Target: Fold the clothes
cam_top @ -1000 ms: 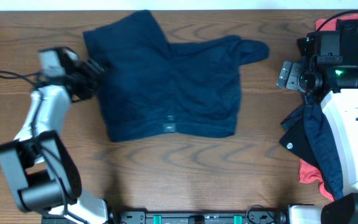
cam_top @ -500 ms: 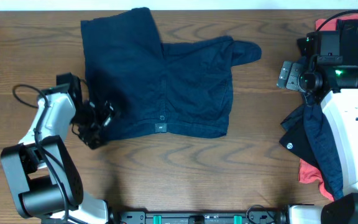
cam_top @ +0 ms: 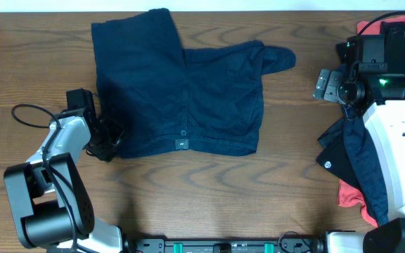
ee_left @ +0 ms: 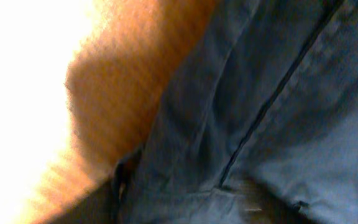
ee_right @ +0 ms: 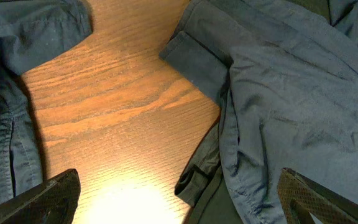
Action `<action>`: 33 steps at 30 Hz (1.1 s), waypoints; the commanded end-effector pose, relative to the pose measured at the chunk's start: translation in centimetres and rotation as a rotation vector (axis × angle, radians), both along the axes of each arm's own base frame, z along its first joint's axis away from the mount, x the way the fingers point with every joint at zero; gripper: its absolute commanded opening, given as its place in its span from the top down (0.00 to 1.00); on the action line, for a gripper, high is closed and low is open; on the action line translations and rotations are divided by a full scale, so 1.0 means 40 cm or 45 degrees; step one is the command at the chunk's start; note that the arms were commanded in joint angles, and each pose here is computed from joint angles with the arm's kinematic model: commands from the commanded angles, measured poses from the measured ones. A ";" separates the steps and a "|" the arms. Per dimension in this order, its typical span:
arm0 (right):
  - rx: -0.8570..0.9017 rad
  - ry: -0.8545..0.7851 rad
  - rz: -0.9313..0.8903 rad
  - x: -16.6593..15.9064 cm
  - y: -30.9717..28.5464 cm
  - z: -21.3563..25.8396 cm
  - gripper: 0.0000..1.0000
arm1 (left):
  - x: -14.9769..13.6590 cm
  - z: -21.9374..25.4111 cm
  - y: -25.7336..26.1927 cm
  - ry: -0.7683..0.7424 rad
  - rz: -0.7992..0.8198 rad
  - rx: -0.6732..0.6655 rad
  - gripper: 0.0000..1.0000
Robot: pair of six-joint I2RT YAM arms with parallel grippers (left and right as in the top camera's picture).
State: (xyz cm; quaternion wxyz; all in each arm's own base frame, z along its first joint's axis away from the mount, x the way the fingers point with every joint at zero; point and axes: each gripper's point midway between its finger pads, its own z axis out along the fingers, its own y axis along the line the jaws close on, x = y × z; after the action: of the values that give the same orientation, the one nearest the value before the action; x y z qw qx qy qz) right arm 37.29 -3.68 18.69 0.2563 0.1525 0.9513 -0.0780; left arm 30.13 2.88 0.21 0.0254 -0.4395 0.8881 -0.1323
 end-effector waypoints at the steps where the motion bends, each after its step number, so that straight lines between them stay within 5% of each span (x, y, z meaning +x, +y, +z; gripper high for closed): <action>1: -0.012 -0.022 0.001 0.002 -0.009 0.020 0.01 | -0.030 -0.031 0.007 0.064 0.008 0.024 0.91; 7: -0.011 -0.022 0.003 0.002 -0.009 0.019 0.01 | -0.010 0.006 0.133 0.041 0.089 0.150 0.94; 14: 0.096 -0.013 0.176 0.015 0.051 0.009 0.01 | 0.145 0.270 0.432 -0.326 0.253 0.329 0.94; 15: 0.120 -0.015 0.190 0.018 0.060 0.006 0.01 | 0.161 0.311 0.452 -0.377 0.258 0.337 0.87; 17: 0.184 -0.016 0.235 0.026 0.087 -0.002 0.01 | 0.192 0.385 0.463 -0.472 0.235 0.316 0.25; 18: 0.224 -0.016 0.284 0.031 0.107 -0.006 0.01 | 0.198 0.407 0.453 -0.491 0.221 0.289 0.10; 25: 0.560 0.059 0.542 0.034 0.244 -0.063 0.01 | 0.081 0.371 0.207 -0.181 -0.008 -0.098 0.08; 33: 0.991 0.214 0.739 0.008 0.426 -0.132 0.03 | -0.035 0.253 -0.007 0.119 -0.313 -0.230 0.09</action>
State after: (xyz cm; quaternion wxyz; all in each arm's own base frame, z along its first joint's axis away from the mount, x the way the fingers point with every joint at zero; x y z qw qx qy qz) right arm 38.40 9.36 13.02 0.1439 -0.0060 0.9557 0.2567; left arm 29.64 4.44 11.73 -0.0470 -0.3704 0.9076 -0.1919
